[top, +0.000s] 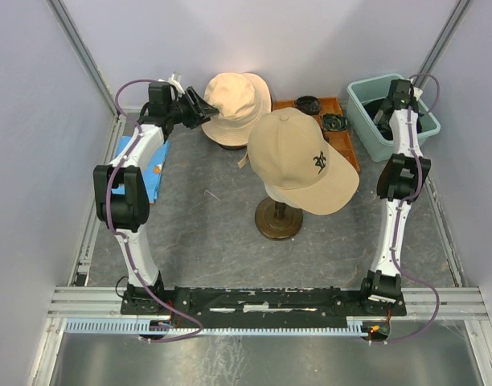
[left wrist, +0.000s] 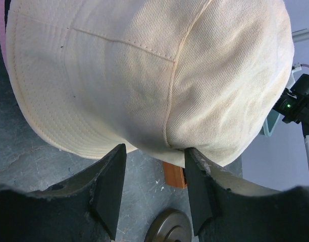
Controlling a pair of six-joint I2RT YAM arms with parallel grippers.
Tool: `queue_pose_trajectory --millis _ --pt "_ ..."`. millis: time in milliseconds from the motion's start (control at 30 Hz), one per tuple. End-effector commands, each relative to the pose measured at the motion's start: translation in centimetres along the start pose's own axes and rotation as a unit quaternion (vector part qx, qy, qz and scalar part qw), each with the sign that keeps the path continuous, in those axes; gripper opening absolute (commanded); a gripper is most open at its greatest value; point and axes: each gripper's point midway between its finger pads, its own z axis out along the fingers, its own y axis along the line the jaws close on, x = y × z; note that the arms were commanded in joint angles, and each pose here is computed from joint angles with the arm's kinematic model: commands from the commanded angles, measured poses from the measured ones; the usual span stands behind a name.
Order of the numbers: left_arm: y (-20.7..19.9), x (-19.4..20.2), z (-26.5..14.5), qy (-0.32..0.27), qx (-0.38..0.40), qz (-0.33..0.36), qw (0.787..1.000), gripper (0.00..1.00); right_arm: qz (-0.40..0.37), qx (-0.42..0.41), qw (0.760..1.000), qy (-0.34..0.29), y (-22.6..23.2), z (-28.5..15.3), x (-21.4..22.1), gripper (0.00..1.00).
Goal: Stack the hats
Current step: Pick up the hat from the bin.
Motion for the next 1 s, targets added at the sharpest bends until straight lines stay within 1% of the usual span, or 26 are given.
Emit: queue_pose_trajectory --millis 0,33,100,267,300,367,433,467,567,667,800,867,967 --pt "-1.4 -2.1 -0.3 -0.025 0.018 0.012 0.999 0.56 0.017 -0.032 0.999 0.004 0.8 0.8 -0.1 0.8" --pt "-1.3 -2.1 -0.2 -0.026 0.018 0.012 0.999 0.56 0.017 -0.036 0.999 0.007 0.9 0.9 0.1 0.77" --pt "-1.2 -2.1 -0.3 -0.026 0.015 0.01 0.999 0.55 0.017 -0.045 0.999 0.014 1.3 1.0 0.5 0.66" --pt "-1.1 -1.8 -0.8 -0.028 0.008 0.012 1.0 0.54 0.02 -0.076 0.997 0.025 2.4 1.0 1.0 0.44" --pt "-1.1 -1.8 -0.9 -0.028 0.007 0.012 1.0 0.54 0.023 -0.082 0.996 0.026 2.7 0.9 1.0 0.36" --pt "-1.1 -1.6 -1.0 -0.028 0.006 0.012 1.0 0.54 0.029 -0.097 0.995 0.024 3.2 0.6 0.7 0.24" --pt "-1.0 -1.5 -1.2 -0.028 0.004 0.014 1.0 0.54 0.035 -0.109 0.993 0.018 3.7 0.2 0.2 0.03" --pt "-1.0 -1.5 -1.3 -0.028 0.004 0.014 0.999 0.54 0.039 -0.114 0.993 0.015 4.0 0.0 -0.1 0.0" --pt "-1.2 -1.4 -1.6 -0.03 0.004 0.017 0.999 0.54 0.046 -0.143 0.989 -0.004 4.9 -1.5 -1.8 0.0" --pt "-1.3 -1.5 -1.9 -0.032 0.004 0.02 0.999 0.54 0.053 -0.184 0.981 -0.043 6.1 -4.0 -4.8 0.0" --pt "-1.7 -1.7 -2.2 -0.034 0.007 0.025 0.999 0.54 0.07 -0.208 0.972 -0.082 6.5 -7.2 -8.1 0.0" --pt "-1.9 -1.8 -2.4 -0.036 0.008 0.028 0.999 0.54 0.084 -0.228 0.963 -0.121 6.5 -10.2 -11.3 0.0" --pt "-2.3 -2.1 -2.8 -0.04 0.011 0.034 0.999 0.54 0.103 -0.245 0.952 -0.153 6.3 -13.3 -14.0 0.0"
